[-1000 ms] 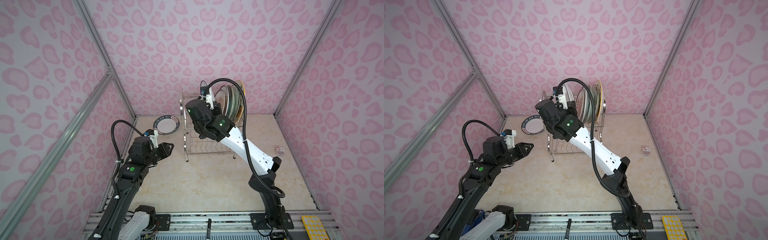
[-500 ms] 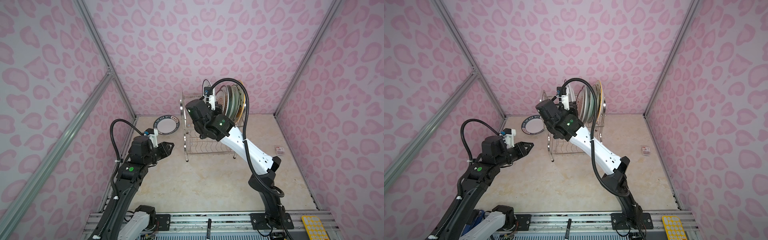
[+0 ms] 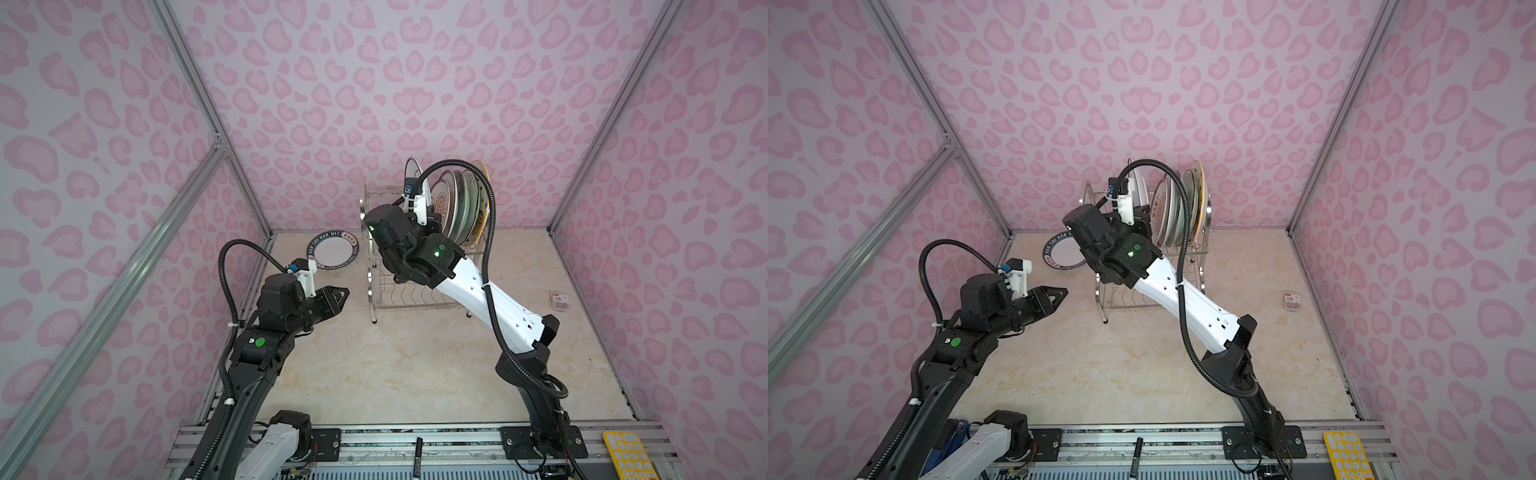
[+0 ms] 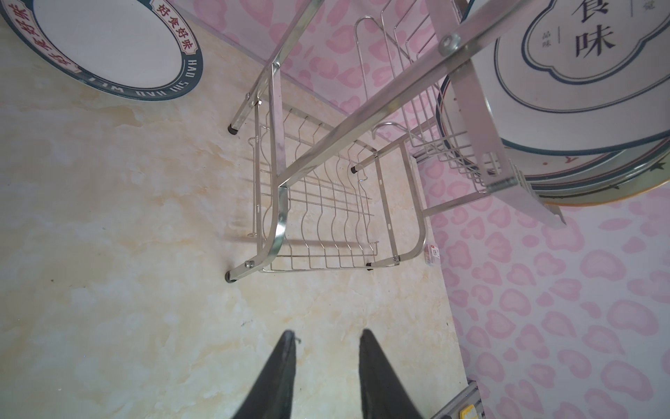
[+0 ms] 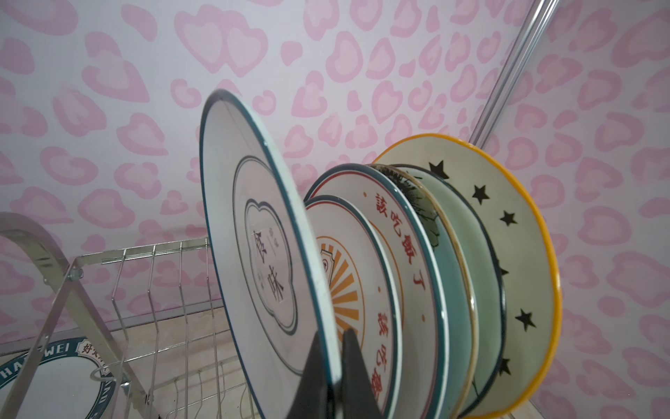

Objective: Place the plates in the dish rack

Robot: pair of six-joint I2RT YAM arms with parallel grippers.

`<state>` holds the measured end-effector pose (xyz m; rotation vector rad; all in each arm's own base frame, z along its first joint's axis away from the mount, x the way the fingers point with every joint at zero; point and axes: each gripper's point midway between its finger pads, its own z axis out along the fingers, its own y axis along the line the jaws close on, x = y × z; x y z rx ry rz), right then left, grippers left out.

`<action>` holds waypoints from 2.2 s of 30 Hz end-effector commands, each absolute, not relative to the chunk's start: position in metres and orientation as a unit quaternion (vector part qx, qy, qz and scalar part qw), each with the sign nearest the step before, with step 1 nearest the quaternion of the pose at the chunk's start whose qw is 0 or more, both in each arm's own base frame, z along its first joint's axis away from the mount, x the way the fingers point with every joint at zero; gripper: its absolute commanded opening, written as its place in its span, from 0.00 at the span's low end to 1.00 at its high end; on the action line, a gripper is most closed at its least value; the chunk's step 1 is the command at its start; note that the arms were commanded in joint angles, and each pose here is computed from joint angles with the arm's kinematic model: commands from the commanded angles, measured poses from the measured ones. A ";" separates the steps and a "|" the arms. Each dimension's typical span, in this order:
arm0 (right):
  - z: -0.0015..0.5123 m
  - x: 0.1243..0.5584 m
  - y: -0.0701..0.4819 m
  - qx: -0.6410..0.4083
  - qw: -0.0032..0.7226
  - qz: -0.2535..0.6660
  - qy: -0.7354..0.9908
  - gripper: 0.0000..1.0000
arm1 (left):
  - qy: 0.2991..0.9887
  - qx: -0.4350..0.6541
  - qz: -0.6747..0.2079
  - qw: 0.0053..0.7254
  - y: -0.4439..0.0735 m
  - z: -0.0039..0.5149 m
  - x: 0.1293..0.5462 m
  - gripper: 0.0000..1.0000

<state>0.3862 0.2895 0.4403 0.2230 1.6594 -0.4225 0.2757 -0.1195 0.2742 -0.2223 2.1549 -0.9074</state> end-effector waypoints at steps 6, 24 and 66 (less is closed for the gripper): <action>0.453 0.376 0.292 0.134 0.668 -0.211 0.701 0.00 | 0.840 -0.064 -0.364 0.397 -0.123 0.287 0.267 0.33; 0.430 0.389 0.268 0.147 0.651 -0.199 0.718 0.00 | 0.842 -0.061 -0.368 0.391 -0.124 0.286 0.265 0.34; 0.409 0.403 0.294 0.114 0.638 -0.179 0.740 0.09 | 0.841 -0.059 -0.367 0.392 -0.124 0.286 0.262 0.34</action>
